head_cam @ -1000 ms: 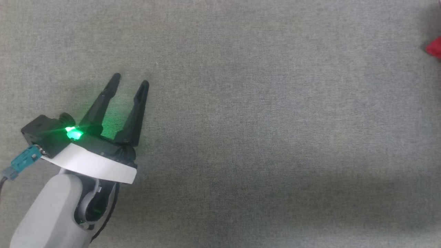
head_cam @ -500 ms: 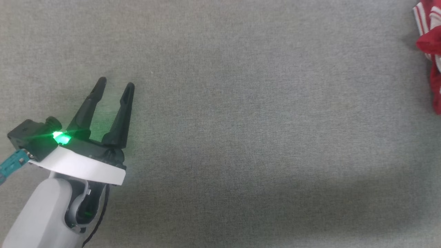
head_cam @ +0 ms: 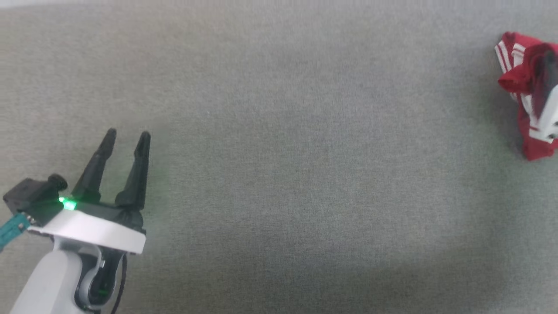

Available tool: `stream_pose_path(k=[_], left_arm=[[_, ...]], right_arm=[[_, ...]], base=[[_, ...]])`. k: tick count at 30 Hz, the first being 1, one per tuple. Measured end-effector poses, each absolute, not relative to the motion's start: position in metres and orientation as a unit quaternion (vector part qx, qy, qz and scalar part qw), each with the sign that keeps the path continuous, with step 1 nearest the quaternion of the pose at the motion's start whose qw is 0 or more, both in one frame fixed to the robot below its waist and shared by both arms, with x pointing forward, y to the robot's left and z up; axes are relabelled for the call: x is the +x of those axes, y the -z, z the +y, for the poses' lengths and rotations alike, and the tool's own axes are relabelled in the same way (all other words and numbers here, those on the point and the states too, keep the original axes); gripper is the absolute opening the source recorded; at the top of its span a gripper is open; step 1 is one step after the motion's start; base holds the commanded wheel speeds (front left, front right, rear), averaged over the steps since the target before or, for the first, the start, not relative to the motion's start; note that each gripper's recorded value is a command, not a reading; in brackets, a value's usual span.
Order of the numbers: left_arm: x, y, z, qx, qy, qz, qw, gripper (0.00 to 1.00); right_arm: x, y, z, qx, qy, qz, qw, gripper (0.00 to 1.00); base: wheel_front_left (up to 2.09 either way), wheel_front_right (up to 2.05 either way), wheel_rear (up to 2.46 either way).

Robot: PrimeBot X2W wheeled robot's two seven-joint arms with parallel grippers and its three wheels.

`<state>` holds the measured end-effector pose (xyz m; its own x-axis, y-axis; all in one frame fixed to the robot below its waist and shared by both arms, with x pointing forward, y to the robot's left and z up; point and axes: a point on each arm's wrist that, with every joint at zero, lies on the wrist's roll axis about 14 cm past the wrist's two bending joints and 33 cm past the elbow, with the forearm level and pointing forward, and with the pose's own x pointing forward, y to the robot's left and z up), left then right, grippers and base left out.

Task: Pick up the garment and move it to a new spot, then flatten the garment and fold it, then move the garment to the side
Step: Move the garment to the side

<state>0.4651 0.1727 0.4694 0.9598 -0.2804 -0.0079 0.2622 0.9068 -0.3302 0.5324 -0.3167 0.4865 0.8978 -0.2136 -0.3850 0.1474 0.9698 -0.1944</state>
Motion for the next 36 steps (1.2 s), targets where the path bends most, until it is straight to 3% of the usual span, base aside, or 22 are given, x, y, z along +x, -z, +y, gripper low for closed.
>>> stream_pose_path(k=[19, 36], left_arm=[[0.396, -0.502, 0.23, -0.129, 0.043, -0.017, 0.991, 1.0], [0.34, -0.508, 0.258, -0.124, -0.01, -0.033, 0.992, 1.0]], right_arm=[[0.49, -0.499, -0.218, -0.015, -0.037, 0.075, 0.996, 1.0], [0.427, -0.509, -0.209, -0.008, -0.057, -0.011, 0.998, 1.0]], base=[[0.0, 0.0, 0.0], [0.0, 0.0, 0.0]])
